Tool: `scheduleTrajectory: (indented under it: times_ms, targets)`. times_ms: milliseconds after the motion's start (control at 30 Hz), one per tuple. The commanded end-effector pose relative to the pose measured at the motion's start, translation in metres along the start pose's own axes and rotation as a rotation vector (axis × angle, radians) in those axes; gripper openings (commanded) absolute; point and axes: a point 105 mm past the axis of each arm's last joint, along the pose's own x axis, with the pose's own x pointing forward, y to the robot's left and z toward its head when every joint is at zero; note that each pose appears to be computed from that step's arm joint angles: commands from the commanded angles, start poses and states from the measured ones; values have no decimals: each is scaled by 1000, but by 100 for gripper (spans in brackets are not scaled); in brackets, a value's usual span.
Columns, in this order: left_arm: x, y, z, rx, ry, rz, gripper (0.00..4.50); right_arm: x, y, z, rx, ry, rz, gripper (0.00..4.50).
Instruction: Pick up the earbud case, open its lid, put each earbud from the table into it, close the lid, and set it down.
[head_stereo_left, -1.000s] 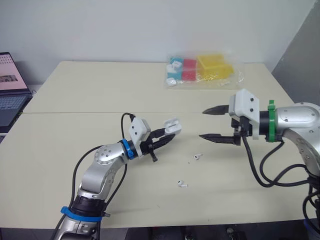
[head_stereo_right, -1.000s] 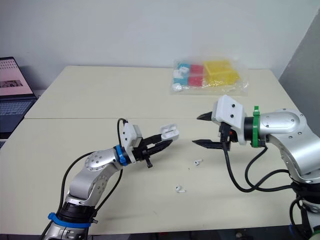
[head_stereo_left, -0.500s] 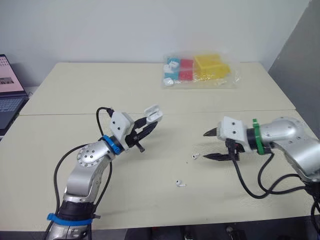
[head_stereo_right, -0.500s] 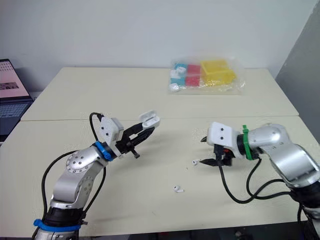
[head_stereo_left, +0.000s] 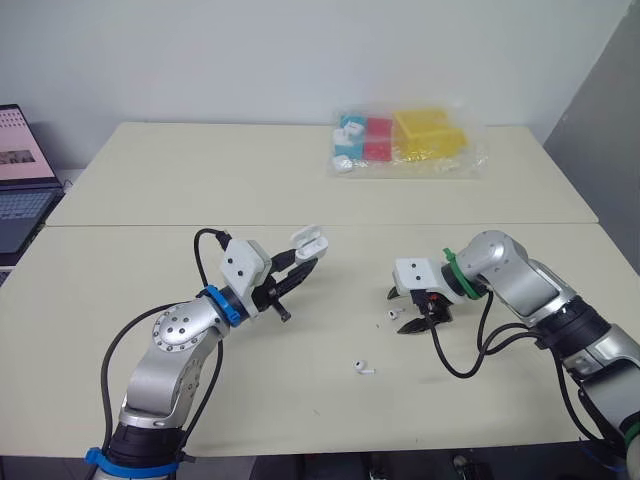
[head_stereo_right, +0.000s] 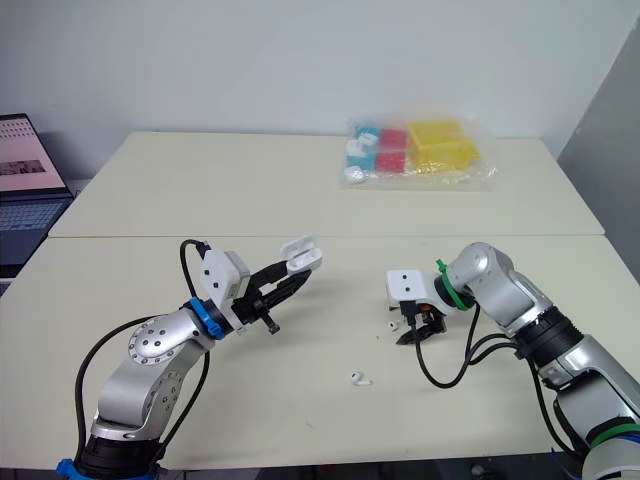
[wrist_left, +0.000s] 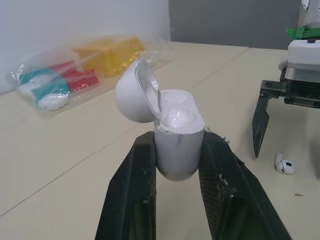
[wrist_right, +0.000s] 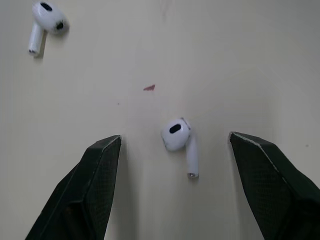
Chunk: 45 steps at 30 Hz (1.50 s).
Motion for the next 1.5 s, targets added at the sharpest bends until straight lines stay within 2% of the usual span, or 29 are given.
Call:
scheduleTrajectory:
  times_ms: [33,300,400,600,633,667,900,1033,1133,1233,1333,1400,1500]
  targets:
    - [2,-2,14,33,-45,-5,79,-5,-6,6,-46,5,-7,358]
    - [2,-4,12,31,-39,-13,79,5,-13,11,-43,-43,-35,358]
    - [3,-5,12,31,-41,-19,79,5,-12,6,-36,-19,-25,301]
    - [4,-4,12,32,-40,-23,79,5,-9,0,-29,0,-4,80]
    - [4,-4,12,33,-40,-25,79,5,-8,1,-27,-3,-4,48]
    - [4,-5,12,33,-39,-26,79,4,-7,1,-24,-6,-2,39]
    - [6,-7,11,30,-39,-40,79,-34,12,0,-47,3,-80,39]
    - [8,-9,10,21,-43,-48,79,-61,33,-7,17,13,-168,39]
    - [10,-12,10,17,-43,-59,79,-69,49,-15,75,28,-197,39]
    - [11,-15,9,13,-41,-81,79,-80,74,-28,223,30,-240,39]
    - [12,-16,9,12,-37,-99,79,-83,94,-49,290,99,-242,39]
    - [12,-15,9,13,-35,-107,79,-83,100,-61,281,155,-240,39]
    - [13,-14,9,16,-34,-113,79,-79,99,-69,282,161,-257,39]
